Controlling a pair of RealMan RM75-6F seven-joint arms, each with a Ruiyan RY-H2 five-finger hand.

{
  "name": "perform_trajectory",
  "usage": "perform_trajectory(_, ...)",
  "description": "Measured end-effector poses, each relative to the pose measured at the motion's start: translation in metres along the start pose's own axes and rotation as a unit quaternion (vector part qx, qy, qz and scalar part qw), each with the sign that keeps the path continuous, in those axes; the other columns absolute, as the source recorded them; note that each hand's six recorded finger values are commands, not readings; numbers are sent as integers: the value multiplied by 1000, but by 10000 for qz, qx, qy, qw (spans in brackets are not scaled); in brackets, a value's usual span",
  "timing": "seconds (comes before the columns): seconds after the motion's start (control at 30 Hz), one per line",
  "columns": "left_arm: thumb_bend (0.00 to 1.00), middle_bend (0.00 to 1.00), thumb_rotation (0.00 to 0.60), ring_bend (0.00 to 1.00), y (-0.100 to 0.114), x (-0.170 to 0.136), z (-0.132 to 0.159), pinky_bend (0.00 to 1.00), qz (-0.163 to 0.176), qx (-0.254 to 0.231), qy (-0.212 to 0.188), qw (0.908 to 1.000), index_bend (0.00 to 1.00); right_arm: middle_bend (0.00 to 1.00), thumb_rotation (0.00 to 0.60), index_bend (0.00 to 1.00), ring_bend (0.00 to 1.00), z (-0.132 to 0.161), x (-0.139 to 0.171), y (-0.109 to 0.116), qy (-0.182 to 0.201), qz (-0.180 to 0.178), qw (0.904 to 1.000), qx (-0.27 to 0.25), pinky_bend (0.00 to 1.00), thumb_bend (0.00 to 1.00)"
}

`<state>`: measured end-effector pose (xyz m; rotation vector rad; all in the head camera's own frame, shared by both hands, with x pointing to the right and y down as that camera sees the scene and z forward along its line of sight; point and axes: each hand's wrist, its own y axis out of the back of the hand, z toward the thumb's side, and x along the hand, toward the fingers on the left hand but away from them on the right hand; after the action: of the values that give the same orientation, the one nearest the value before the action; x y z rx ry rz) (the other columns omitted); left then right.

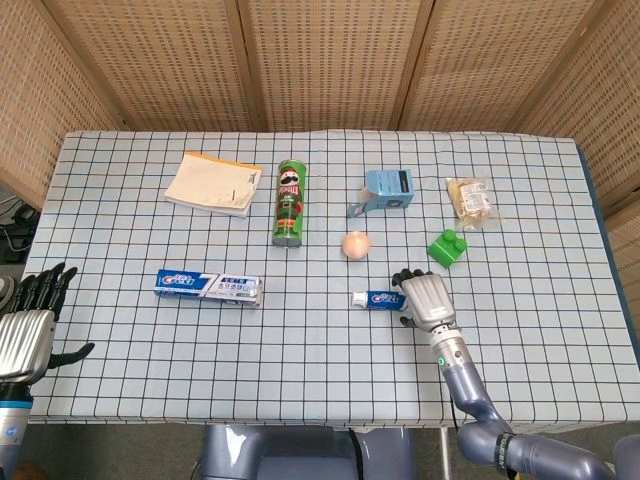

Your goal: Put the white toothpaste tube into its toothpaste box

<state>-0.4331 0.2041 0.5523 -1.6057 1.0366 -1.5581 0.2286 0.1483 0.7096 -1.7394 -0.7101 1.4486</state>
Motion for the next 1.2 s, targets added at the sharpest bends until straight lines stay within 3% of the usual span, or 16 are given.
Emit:
perform_trajectory(0.9,0,0,600,0,-4,2,1,0,-24,56,43,10000,0,475,600,455,475,-20,-7,-27,-338,408,9978,401,481,384)
perform_trajectory(1.0,0,0,600,0,-5,2,1,0,-35,54,47,10000,0,519,600,505,512,-22,-7,-29,-361,458,9973,447,482,423)
perform_trajectory(1.2,0,0,600,0,-6,2,1,0,-48,52,41,10000,0,636,600,633,617,-24,-6,-32,-344,541,9965,533,525,608)
